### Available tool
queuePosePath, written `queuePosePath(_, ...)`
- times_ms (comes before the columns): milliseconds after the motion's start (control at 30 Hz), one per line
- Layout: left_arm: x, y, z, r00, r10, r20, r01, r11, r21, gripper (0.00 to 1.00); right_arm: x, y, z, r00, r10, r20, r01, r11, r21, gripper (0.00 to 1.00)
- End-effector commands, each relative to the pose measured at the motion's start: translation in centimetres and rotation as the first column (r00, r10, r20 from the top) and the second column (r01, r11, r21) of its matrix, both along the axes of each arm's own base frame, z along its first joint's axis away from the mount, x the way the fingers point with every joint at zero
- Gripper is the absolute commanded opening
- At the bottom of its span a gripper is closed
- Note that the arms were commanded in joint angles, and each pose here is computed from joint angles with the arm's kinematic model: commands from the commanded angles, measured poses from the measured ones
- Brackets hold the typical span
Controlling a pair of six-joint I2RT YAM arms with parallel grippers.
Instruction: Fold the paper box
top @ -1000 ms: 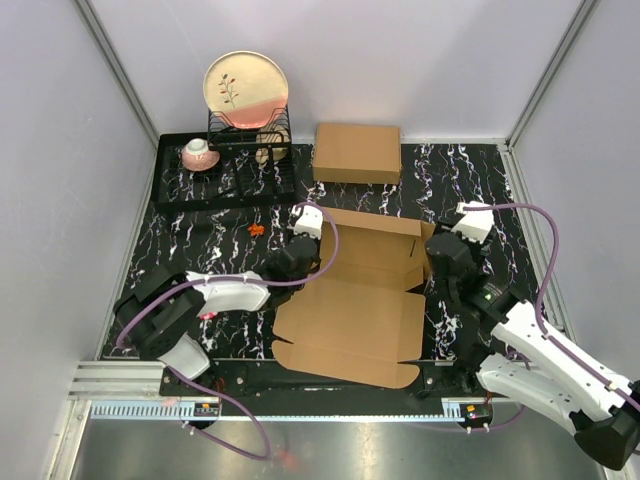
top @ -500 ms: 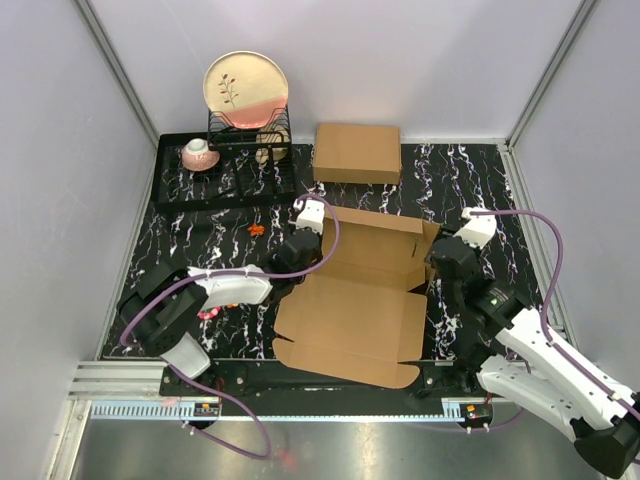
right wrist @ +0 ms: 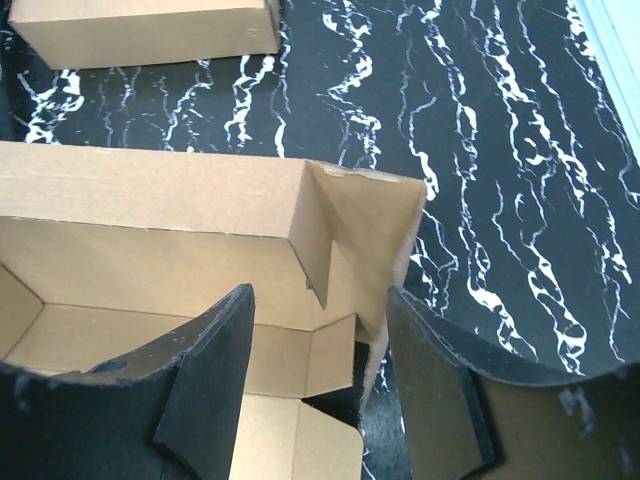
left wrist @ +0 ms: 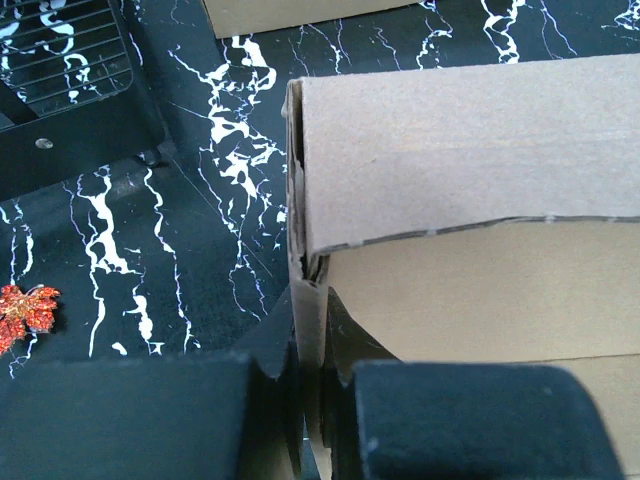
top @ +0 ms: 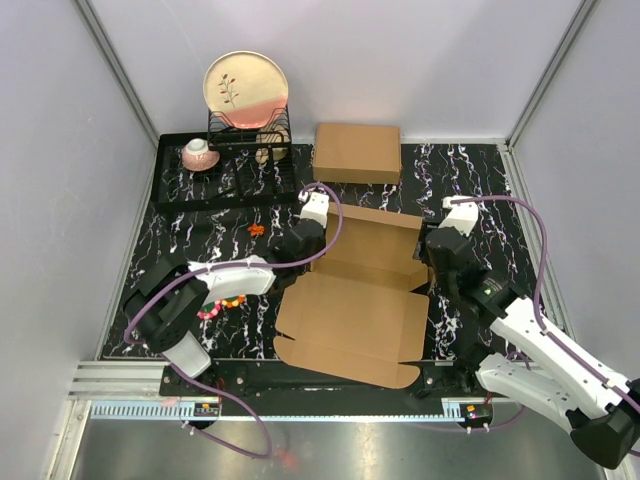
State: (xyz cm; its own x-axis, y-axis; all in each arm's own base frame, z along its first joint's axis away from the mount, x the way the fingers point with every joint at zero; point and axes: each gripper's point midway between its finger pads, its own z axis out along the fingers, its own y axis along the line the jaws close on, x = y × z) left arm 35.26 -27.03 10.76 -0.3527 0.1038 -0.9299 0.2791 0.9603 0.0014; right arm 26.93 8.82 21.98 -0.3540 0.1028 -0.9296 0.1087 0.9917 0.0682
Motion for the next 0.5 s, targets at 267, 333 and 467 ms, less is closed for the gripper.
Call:
queuePosePath(267, -0.9, -0.9, -1.8, 0.986, -0.088, -0.139, 0.092, 0.995, 0.025, 0.00, -1.6, -3.4, -3.1, 0.980, -0.193, -0.045, 0.193, 0.981, 0.001, 0.57)
queuePosePath(333, -0.9, -0.8, -1.8, 0.986, -0.087, -0.140, 0.092, 0.996, 0.023, 0.00, -1.6, -3.3, -3.9, 0.977, -0.203, -0.068, 0.203, 0.979, -0.006, 0.56)
queuePosePath(467, -1.0, -1.0, -1.8, 0.986, -0.092, -0.141, 0.095, 0.995, 0.012, 0.00, -1.4, -3.5, -5.7, 0.966, -0.242, -0.088, 0.241, 0.970, -0.022, 0.53)
